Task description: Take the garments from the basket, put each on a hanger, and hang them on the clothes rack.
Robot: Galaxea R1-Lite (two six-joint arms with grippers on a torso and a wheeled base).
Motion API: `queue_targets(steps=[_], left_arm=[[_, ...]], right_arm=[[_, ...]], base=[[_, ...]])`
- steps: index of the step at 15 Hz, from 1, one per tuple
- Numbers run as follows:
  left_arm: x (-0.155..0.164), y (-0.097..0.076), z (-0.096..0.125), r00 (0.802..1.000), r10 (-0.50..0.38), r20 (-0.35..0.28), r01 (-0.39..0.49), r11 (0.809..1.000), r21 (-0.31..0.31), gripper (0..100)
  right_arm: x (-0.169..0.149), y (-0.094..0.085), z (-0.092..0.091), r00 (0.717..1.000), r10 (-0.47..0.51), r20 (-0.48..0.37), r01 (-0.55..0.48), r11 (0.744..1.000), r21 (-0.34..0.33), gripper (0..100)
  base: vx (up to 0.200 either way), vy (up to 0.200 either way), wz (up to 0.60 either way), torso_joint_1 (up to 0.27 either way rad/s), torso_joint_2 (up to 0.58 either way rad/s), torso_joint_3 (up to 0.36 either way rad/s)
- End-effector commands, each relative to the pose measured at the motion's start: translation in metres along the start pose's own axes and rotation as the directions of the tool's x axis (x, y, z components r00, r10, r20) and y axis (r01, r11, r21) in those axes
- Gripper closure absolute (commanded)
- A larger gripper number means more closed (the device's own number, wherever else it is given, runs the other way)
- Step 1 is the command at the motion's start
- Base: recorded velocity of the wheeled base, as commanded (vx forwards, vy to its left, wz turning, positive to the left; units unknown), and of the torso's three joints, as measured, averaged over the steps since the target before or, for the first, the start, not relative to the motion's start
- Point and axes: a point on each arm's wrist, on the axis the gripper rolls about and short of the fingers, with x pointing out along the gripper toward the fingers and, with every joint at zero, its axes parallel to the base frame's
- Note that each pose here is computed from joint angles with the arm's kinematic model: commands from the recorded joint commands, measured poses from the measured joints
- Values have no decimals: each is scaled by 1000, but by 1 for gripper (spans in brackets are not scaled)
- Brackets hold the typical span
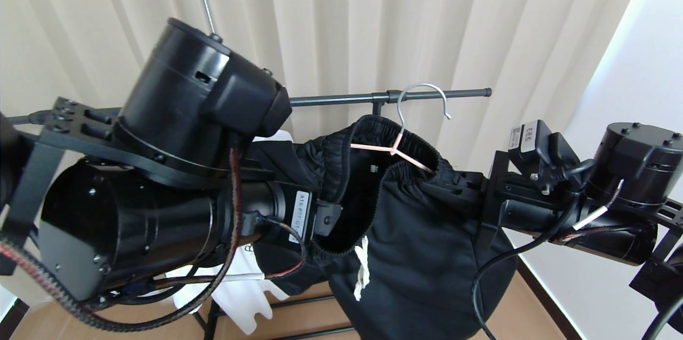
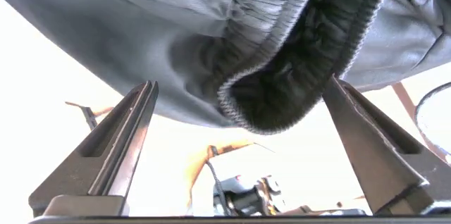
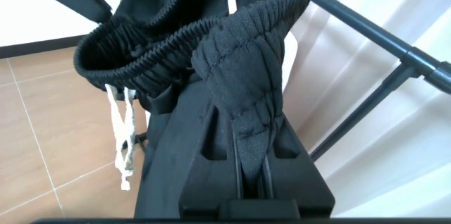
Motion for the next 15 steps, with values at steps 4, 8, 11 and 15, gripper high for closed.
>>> queue_targets(steps=[4,8,11,15], left_arm=[[-20,37,-12,988,13,151,-28,995,97,0],[-31,56,-9,976,-132,171,97,974,203,0],[-24,72,-4,975,-164,151,104,933,344,0],[-4,84,22,939,-335,81,252,827,504,0]], right_arm=[[0,-1,-9,999,36,-14,-36,999,15,100],[2,1,-18,994,111,-20,-111,993,30,100],[1,3,-21,987,162,-13,-161,986,34,100],[2,5,-25,980,197,-13,-197,980,35,100]], base=[[0,0,0,0,0,0],[0,0,0,0,0,0],[0,0,0,0,0,0],[0,0,0,0,0,0]])
